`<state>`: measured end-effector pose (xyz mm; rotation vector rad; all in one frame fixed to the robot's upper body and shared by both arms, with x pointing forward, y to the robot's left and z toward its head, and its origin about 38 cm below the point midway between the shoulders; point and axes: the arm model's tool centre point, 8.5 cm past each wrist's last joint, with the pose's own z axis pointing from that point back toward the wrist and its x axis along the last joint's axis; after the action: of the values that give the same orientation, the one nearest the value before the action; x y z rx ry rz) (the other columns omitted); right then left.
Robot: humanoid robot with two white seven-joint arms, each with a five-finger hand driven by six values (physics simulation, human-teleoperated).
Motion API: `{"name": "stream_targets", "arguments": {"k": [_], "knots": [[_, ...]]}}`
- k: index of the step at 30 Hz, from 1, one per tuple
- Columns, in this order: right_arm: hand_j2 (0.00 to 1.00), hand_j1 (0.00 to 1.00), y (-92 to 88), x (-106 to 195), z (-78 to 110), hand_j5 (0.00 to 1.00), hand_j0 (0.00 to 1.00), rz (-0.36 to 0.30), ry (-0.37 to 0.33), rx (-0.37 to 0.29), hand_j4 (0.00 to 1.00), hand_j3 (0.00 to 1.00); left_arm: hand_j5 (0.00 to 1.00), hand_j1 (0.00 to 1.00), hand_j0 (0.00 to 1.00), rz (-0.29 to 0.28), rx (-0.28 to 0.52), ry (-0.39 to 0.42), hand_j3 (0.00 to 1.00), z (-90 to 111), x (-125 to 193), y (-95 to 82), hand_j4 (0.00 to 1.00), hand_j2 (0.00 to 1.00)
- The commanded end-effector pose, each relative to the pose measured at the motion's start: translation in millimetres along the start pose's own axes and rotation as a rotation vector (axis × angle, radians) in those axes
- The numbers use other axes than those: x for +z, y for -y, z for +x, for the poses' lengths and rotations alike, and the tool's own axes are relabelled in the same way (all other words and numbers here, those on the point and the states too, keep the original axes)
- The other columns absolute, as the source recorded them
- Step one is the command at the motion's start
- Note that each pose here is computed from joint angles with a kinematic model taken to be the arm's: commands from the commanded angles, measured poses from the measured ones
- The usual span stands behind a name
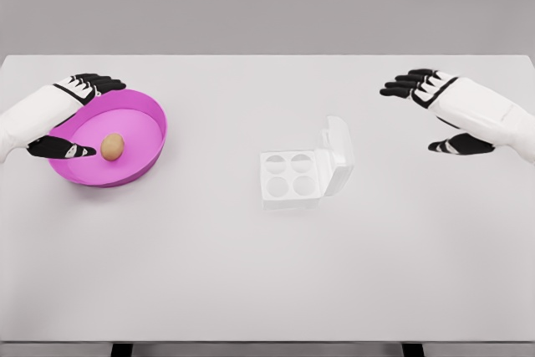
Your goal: Pack egg into the box and close the box lid
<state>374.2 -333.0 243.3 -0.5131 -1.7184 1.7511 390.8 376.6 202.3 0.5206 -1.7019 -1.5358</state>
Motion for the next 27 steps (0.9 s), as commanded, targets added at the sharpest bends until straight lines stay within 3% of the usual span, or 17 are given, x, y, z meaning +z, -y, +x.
{"name": "stream_targets", "arguments": {"k": [1,4,5,7,8,9,10,11,12,13,14,16,18,20,21,24,27], "knots": [[1.00,1.00,0.5,0.7,1.1,1.00,1.00,0.022,0.004,0.010,1.00,1.00,1.00,1.00,1.00,0.001,0.003,-0.001,1.00,-0.3,0.1,-1.0,1.00,1.00],[1.00,1.00,3.6,0.8,1.1,1.00,1.00,0.020,-0.001,0.025,1.00,1.00,1.00,1.00,1.00,0.000,-0.021,-0.002,1.00,-0.9,-1.0,-7.6,1.00,1.00],[1.00,1.00,3.2,1.7,1.3,1.00,1.00,0.028,-0.002,0.031,1.00,1.00,1.00,1.00,1.00,-0.025,-0.053,-0.014,1.00,-4.1,1.0,-12.9,1.00,1.00],[1.00,1.00,-5.4,-0.6,3.2,1.00,1.00,0.050,0.010,0.012,1.00,1.00,1.00,1.00,1.00,-0.131,-0.073,-0.019,1.00,-6.9,-2.1,-15.6,1.00,1.00],[1.00,1.00,-20.2,-8.3,4.4,1.00,1.00,0.116,0.034,-0.003,1.00,1.00,1.00,1.00,1.00,-0.212,-0.078,-0.019,1.00,-8.1,-3.4,-16.8,1.00,1.00],[1.00,1.00,-15.1,-18.6,-5.0,1.00,1.00,0.122,0.035,-0.006,1.00,1.00,1.00,1.00,1.00,-0.227,-0.089,-0.022,1.00,-10.0,-6.6,-24.4,1.00,1.00],[1.00,1.00,-10.7,-20.7,-15.1,1.00,1.00,0.068,0.034,-0.075,1.00,1.00,1.00,1.00,1.00,-0.207,-0.095,-0.023,1.00,-12.7,-12.0,-34.7,1.00,1.00],[1.00,1.00,-20.1,-17.9,-29.0,1.00,1.00,0.027,0.023,-0.188,1.00,1.00,1.00,1.00,1.00,-0.193,-0.096,-0.026,1.00,-15.8,-16.1,-41.7,1.00,1.00],[1.00,1.00,-30.0,-10.0,-39.9,1.00,1.00,0.051,-0.012,-0.217,1.00,1.00,1.00,1.00,1.00,-0.189,-0.100,-0.028,1.00,-17.6,-19.1,-45.9,1.00,1.00],[1.00,1.00,-31.3,0.0,-47.6,1.00,1.00,0.083,-0.043,-0.206,1.00,1.00,1.00,1.00,1.00,-0.192,-0.101,-0.023,1.00,-17.9,-23.8,-47.3,1.00,1.00],[1.00,1.00,-36.4,12.3,-52.1,1.00,1.00,0.156,-0.084,-0.155,1.00,1.00,1.00,1.00,1.00,-0.218,-0.094,-0.024,1.00,-22.5,-32.5,-44.6,1.00,1.00],[1.00,1.00,-47.2,15.2,-53.6,1.00,1.00,0.223,-0.118,-0.101,1.00,1.00,1.00,1.00,1.00,-0.265,-0.077,-0.028,1.00,-30.8,-50.7,-39.1,1.00,1.00],[1.00,1.00,-45.8,8.8,-43.7,1.00,1.00,0.212,-0.088,-0.091,1.00,1.00,1.00,1.00,1.00,-0.322,-0.070,-0.010,1.00,-29.3,-64.8,-25.1,1.00,1.00],[1.00,1.00,-65.2,14.3,-25.6,1.00,1.00,0.264,-0.053,-0.098,1.00,1.00,1.00,1.00,1.00,-0.329,-0.074,-0.007,1.00,-28.7,-66.4,-25.0,1.00,1.00],[1.00,1.00,-58.6,18.1,-20.2,1.00,1.00,0.285,-0.040,-0.062,1.00,1.00,1.00,1.00,1.00,-0.327,-0.073,-0.011,1.00,-30.0,-65.9,-25.6,1.00,1.00],[1.00,1.00,-62.7,21.6,-17.9,1.00,1.00,0.311,-0.035,-0.059,1.00,1.00,1.00,1.00,1.00,-0.364,-0.044,-0.045,1.00,-41.4,-61.3,-12.1,1.00,1.00],[1.00,1.00,-63.5,22.5,-18.3,1.00,1.00,0.316,-0.037,-0.060,1.00,1.00,1.00,1.00,1.00,-0.382,-0.062,-0.053,1.00,-42.8,-58.9,-11.9,1.00,1.00]]}}
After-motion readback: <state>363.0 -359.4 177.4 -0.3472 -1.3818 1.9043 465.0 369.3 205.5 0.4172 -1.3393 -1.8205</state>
